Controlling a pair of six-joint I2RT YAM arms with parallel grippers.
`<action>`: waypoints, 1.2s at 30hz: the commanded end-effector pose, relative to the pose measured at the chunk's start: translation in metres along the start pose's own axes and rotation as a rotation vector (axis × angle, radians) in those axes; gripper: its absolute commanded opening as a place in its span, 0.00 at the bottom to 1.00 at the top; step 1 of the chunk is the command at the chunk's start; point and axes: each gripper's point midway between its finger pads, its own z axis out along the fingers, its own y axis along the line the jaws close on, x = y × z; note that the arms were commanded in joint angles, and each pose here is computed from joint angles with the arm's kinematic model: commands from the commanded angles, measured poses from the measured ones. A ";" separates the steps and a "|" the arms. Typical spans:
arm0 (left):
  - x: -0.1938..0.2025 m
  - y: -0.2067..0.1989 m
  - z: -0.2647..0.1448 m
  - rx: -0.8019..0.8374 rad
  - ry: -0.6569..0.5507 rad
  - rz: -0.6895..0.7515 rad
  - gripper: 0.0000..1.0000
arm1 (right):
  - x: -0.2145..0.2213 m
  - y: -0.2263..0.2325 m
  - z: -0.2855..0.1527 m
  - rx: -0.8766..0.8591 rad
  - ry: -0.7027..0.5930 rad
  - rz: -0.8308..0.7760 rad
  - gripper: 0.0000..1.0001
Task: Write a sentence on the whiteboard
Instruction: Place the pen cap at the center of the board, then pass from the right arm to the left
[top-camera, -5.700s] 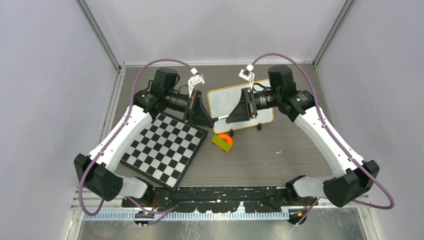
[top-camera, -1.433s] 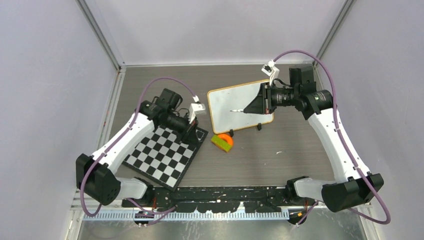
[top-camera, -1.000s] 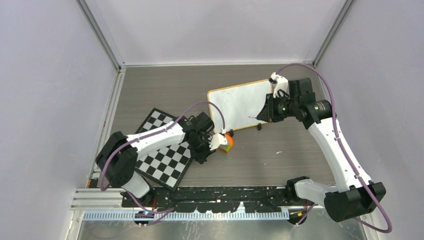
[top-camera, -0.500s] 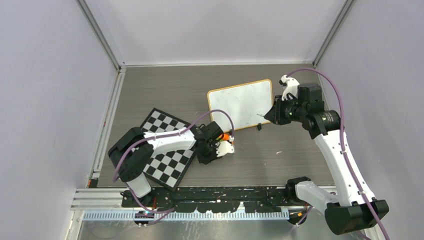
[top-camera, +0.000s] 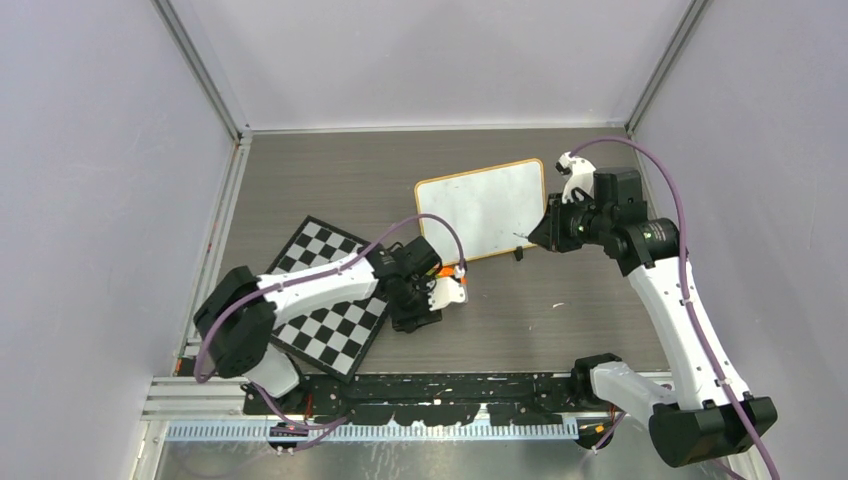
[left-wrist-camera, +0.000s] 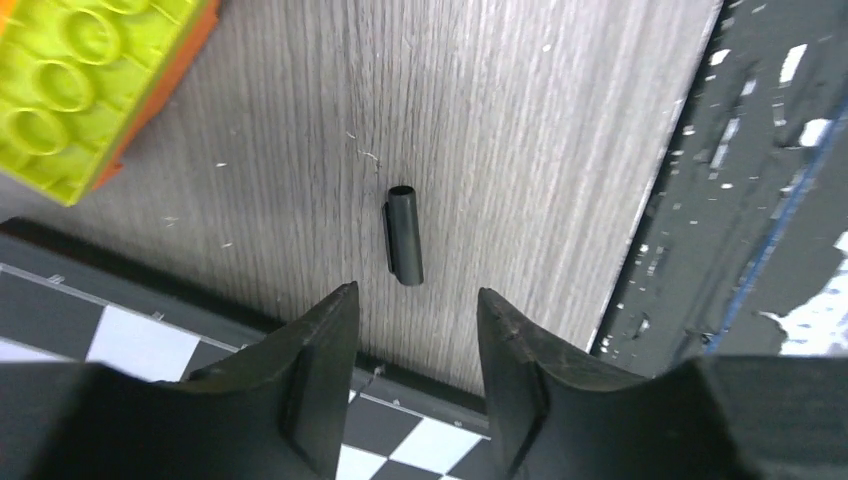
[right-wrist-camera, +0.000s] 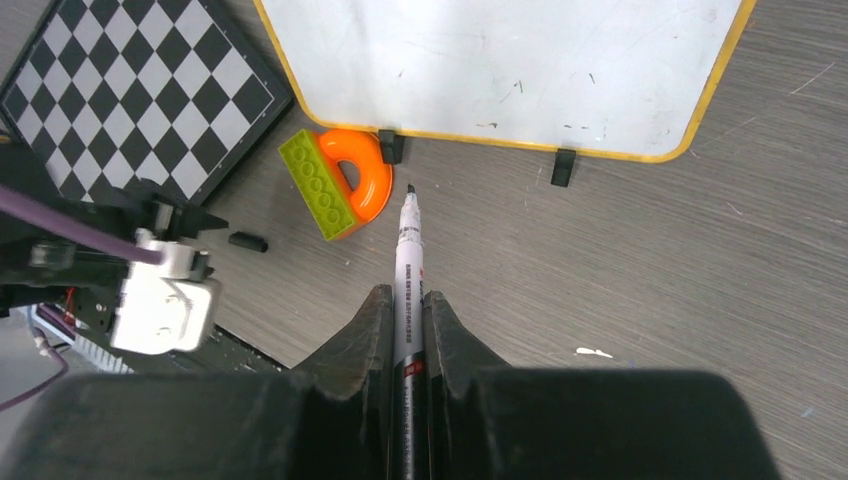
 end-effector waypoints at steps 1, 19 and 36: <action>-0.032 -0.009 -0.051 0.001 -0.145 0.001 0.52 | -0.013 0.006 -0.013 -0.017 0.002 -0.039 0.00; -0.028 0.033 -0.184 -0.124 -0.503 -0.388 1.00 | -0.002 0.028 -0.029 -0.135 0.011 -0.022 0.00; -0.015 0.053 -0.214 -0.088 -0.661 -0.596 1.00 | 0.003 0.058 -0.036 -0.305 -0.140 -0.034 0.00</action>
